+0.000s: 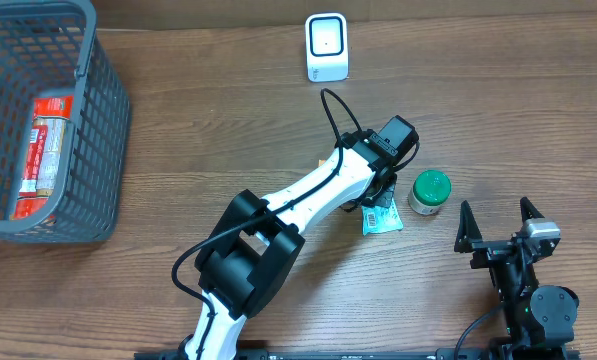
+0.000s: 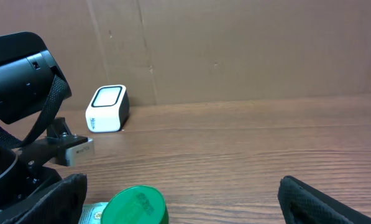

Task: Scan the item barcode
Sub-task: 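Open the left gripper to release the green packet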

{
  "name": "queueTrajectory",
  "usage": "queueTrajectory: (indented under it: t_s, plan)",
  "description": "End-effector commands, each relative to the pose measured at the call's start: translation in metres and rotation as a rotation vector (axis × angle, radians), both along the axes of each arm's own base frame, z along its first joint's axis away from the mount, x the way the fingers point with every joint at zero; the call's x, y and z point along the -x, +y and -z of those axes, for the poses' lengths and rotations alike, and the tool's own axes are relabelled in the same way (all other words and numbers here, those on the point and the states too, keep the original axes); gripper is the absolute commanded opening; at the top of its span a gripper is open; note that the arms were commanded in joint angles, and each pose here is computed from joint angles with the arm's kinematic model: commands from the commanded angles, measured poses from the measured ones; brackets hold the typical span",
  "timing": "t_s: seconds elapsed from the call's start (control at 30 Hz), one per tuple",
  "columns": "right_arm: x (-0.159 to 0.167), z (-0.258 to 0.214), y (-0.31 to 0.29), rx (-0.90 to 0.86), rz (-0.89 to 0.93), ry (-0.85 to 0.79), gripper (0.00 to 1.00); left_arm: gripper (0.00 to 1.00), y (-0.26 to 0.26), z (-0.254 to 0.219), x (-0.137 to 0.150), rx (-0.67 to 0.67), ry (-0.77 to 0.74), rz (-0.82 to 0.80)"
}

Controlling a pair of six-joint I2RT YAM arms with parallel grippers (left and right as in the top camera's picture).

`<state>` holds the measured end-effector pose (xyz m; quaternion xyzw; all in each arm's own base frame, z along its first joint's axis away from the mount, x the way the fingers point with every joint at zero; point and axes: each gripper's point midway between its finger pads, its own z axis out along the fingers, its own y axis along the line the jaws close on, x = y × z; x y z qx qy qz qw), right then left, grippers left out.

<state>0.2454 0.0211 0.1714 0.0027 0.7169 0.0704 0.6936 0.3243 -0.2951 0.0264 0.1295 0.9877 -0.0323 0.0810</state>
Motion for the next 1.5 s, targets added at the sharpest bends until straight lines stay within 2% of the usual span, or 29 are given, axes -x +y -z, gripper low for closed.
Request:
queueTrajectory:
  t_s: [0.0,0.13,0.2,0.5,0.87,0.97,1.13,1.27,1.47]
  plan:
    - [0.000,0.002,-0.001,0.001,0.005,-0.004,1.00,0.04,-0.005,-0.009,-0.011,0.026,-0.024,0.011]
    - [0.000,0.002,-0.001,0.001,0.005,-0.004,1.00,0.04,-0.032,-0.018,-0.003,0.172,0.049,0.027]
    - [0.000,0.002,-0.001,0.001,0.005,-0.004,1.00,0.04,-0.038,-0.016,0.003,0.192,0.074,0.003]
    - [0.000,0.002,-0.001,0.001,0.005,-0.004,1.00,0.04,-0.043,0.008,0.017,0.117,0.089,-0.005]
    - [0.000,0.002,-0.001,0.001,0.005,-0.004,1.00,0.04,0.003,0.018,0.011,-0.099,0.050,0.002]
    - [0.000,0.002,-0.001,0.001,0.005,-0.004,1.00,0.04,0.005,0.018,0.008,-0.091,0.053,-0.004]
    - [0.000,0.002,-0.001,0.001,0.005,-0.004,1.00,0.04,-0.014,0.017,0.003,0.004,0.050,0.034]
    - [0.000,0.002,-0.001,0.001,0.005,-0.004,1.00,0.04,-0.029,-0.005,-0.005,0.074,0.026,0.039]
    - [0.000,0.002,-0.001,0.001,0.005,-0.004,1.00,0.04,-0.028,-0.089,-0.039,0.169,-0.105,-0.003]
